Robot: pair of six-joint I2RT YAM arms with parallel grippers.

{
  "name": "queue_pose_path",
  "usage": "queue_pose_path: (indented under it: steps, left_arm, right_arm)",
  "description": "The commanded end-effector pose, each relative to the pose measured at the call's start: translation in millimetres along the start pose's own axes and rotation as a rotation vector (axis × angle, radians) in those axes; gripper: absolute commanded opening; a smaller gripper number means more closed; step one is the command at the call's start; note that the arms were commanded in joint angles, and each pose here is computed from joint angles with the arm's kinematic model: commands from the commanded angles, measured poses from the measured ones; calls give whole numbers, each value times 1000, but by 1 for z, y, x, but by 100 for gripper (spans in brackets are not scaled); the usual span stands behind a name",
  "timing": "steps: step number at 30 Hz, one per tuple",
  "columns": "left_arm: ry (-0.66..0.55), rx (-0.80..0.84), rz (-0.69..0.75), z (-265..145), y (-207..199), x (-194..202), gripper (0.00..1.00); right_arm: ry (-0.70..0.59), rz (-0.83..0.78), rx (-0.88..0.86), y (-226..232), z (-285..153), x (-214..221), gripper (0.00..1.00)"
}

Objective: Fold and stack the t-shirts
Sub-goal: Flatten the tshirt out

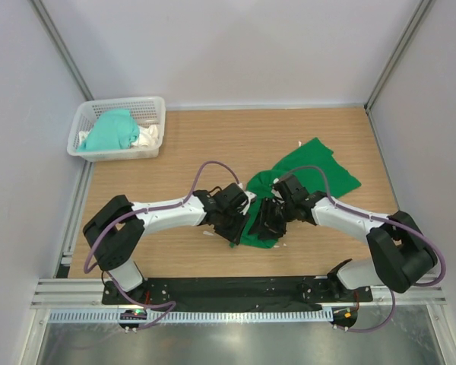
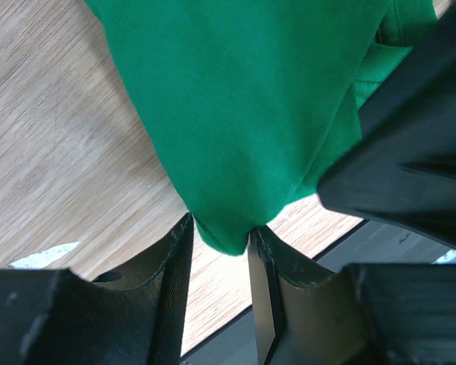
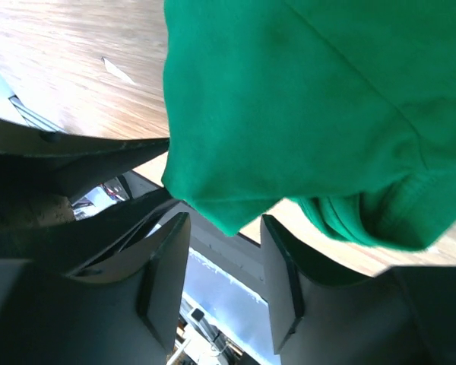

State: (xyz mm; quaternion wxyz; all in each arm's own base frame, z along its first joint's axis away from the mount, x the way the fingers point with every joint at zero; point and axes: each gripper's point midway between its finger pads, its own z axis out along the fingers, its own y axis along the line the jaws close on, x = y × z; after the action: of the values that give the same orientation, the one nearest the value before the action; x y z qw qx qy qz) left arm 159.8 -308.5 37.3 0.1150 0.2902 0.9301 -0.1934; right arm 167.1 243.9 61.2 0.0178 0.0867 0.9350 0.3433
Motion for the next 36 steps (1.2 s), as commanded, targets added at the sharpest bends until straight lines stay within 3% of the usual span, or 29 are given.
queue_pose_path:
  steps: [1, 7, 15, 24, 28, 31, 32, 35, 36]
  left_arm:
    - [-41, 44, 5, -14, -11, -5, 36]
    - [-42, 44, 7, -19, -11, -2, 36]
    - [-20, 43, 13, -14, -8, 4, 34]
    - [-21, 17, 28, -13, -3, 4, 19]
    - [-23, -21, 36, -10, 4, 3, 0]
    - [-59, -93, 40, -17, 14, -10, 0]
    - [-60, -136, 40, -22, 21, -11, 0]
    - [-183, -254, 39, -60, 39, -42, 0]
    - [-223, -279, 25, -73, 45, -53, 0]
  right_arm:
    - [15, -7, -37, 9, 8, 1, 46]
    - [20, -2, -32, 8, 15, 2, 39]
    - [23, -3, -27, 6, 18, 4, 38]
    - [21, -3, -21, 5, 20, 4, 34]
    - [22, 0, -5, 3, 24, 5, 31]
    - [15, -4, 15, 1, 24, 4, 17]
    - [20, 0, 36, -2, 21, 6, 2]
    - [-3, -18, 125, -10, 5, 6, 1]
    - [-66, -42, 164, -7, -4, -6, 1]
